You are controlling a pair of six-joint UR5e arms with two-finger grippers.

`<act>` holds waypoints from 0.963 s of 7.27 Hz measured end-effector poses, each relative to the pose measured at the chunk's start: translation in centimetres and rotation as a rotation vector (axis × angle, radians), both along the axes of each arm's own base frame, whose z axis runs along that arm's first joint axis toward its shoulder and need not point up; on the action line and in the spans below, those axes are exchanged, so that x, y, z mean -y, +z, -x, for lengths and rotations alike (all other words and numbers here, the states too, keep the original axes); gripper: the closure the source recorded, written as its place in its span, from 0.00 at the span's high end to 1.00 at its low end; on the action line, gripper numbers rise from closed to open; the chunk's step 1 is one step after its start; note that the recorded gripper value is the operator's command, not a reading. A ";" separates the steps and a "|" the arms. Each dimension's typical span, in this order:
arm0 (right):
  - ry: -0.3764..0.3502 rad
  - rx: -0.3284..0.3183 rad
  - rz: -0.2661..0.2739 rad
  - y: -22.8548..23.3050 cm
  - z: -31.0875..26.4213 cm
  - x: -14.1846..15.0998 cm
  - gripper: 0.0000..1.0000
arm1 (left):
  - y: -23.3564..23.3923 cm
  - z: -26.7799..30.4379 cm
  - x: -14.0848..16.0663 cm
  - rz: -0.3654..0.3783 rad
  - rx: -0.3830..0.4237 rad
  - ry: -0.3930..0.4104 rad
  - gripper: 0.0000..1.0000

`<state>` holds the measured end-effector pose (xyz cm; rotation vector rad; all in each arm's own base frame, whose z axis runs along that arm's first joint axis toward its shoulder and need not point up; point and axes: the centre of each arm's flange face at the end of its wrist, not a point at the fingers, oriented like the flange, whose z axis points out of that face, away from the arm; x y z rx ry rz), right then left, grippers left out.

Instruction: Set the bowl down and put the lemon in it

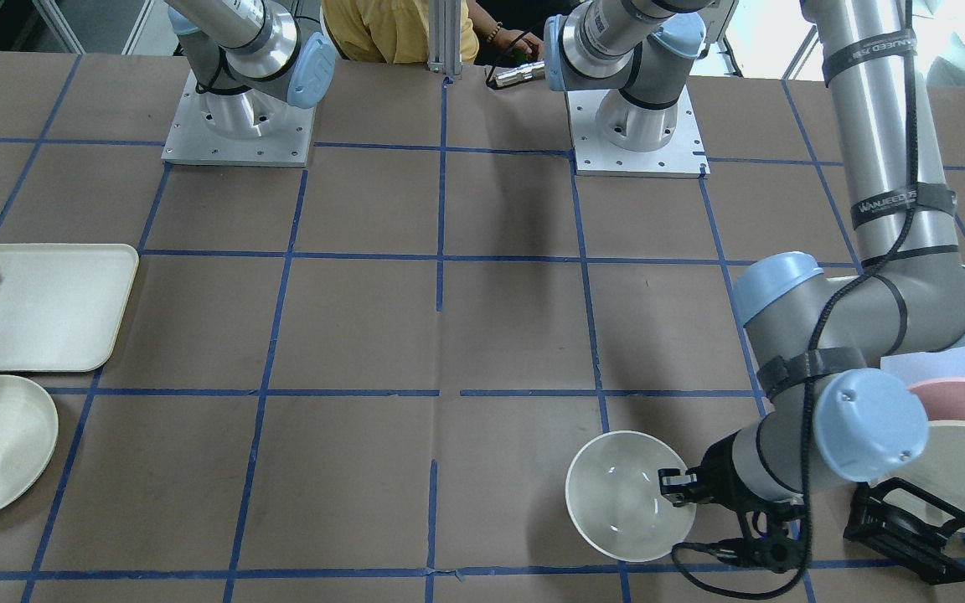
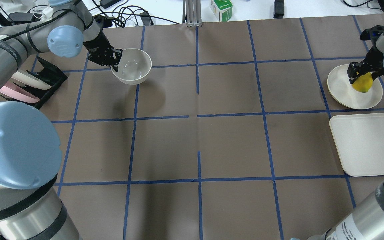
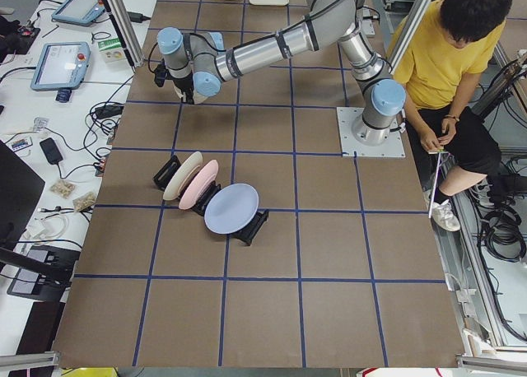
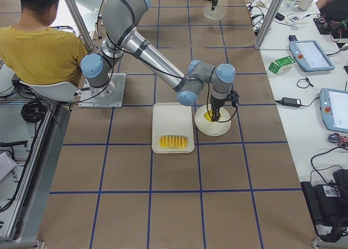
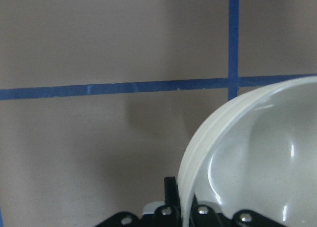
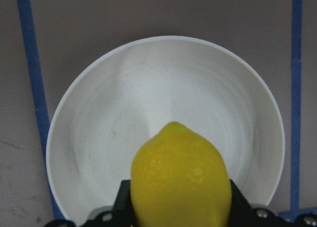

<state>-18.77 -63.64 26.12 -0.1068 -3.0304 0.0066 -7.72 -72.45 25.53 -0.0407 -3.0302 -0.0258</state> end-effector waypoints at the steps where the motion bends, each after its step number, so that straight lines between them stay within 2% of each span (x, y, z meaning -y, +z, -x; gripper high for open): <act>1: -0.012 0.008 -0.005 2.5 -2.1 -0.3 0.00 | 0.2 5.3 -0.9 -0.003 -0.009 -0.026 0.00; 2: -0.018 0.013 -0.010 4.6 -4.7 -0.7 0.00 | 0.3 11.5 -2.5 -0.009 -0.022 -0.057 0.00; 4: -0.039 0.021 -0.022 6.7 -8.9 -1.2 0.00 | -1.3 20.3 -6.5 -0.061 -0.053 -0.041 0.00; 6: -0.036 0.027 -0.033 7.1 -10.9 -1.3 0.00 | -4.1 22.6 -10.2 -0.089 -0.057 -0.016 0.00; 7: -0.043 0.028 -0.034 7.5 -11.8 -1.4 0.00 | -3.9 22.7 -11.5 -0.085 -0.058 -0.016 0.00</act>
